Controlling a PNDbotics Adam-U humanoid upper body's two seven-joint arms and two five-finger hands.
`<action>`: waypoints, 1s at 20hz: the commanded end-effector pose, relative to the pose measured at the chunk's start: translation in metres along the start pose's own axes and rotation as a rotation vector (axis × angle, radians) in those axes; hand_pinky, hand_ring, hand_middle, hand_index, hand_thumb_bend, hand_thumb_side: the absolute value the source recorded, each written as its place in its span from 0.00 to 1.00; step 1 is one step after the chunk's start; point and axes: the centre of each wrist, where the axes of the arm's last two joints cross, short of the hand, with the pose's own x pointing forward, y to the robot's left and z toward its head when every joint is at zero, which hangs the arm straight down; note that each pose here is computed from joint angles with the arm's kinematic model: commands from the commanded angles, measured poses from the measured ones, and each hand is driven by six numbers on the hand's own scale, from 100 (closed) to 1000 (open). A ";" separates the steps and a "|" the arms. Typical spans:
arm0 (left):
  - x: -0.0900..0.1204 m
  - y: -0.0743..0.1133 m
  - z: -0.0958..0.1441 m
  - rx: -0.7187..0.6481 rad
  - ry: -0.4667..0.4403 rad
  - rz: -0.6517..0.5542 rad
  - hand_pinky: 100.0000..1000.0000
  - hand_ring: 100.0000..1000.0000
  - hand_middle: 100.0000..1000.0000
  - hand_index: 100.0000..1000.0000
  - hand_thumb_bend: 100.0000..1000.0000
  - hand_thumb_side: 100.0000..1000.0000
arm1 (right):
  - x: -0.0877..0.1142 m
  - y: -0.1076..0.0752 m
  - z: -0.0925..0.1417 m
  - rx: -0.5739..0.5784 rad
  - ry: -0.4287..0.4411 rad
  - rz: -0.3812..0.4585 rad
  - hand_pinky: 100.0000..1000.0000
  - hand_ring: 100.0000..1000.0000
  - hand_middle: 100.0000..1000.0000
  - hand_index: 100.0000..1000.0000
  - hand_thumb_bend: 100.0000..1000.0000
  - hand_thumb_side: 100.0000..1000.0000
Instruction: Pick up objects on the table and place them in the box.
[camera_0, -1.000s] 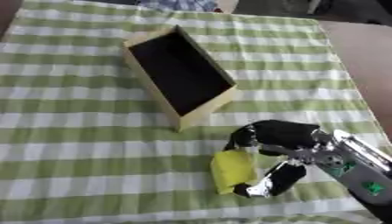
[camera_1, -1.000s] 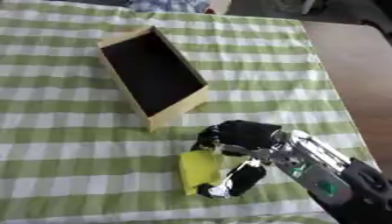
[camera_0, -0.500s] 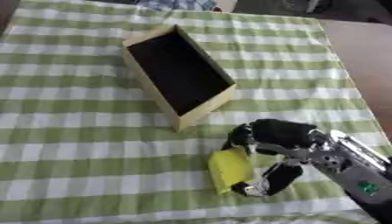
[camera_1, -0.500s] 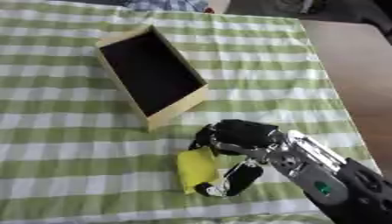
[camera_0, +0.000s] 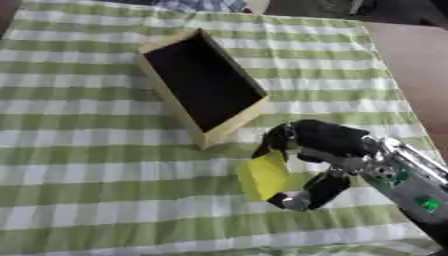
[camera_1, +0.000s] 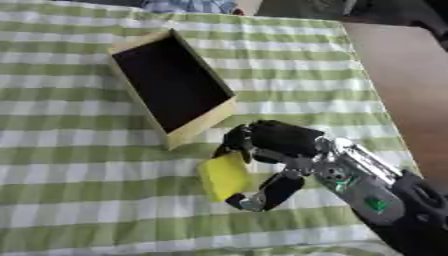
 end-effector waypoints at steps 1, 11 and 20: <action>0.005 0.005 -0.006 0.004 -0.028 -0.008 0.60 0.67 0.59 0.75 0.82 1.00 | -0.004 -0.020 0.006 -0.030 0.001 0.031 0.59 0.41 0.45 0.58 0.00 0.28; 0.007 0.002 -0.010 -0.003 -0.042 0.007 0.60 0.67 0.59 0.75 0.82 1.00 | -0.007 -0.097 0.001 -0.173 0.008 0.106 0.60 0.42 0.46 0.59 0.00 0.29; 0.015 -0.006 -0.022 -0.010 -0.082 0.059 0.60 0.67 0.59 0.75 0.81 1.00 | 0.013 -0.160 -0.011 -0.258 0.018 0.193 0.62 0.44 0.47 0.60 0.00 0.29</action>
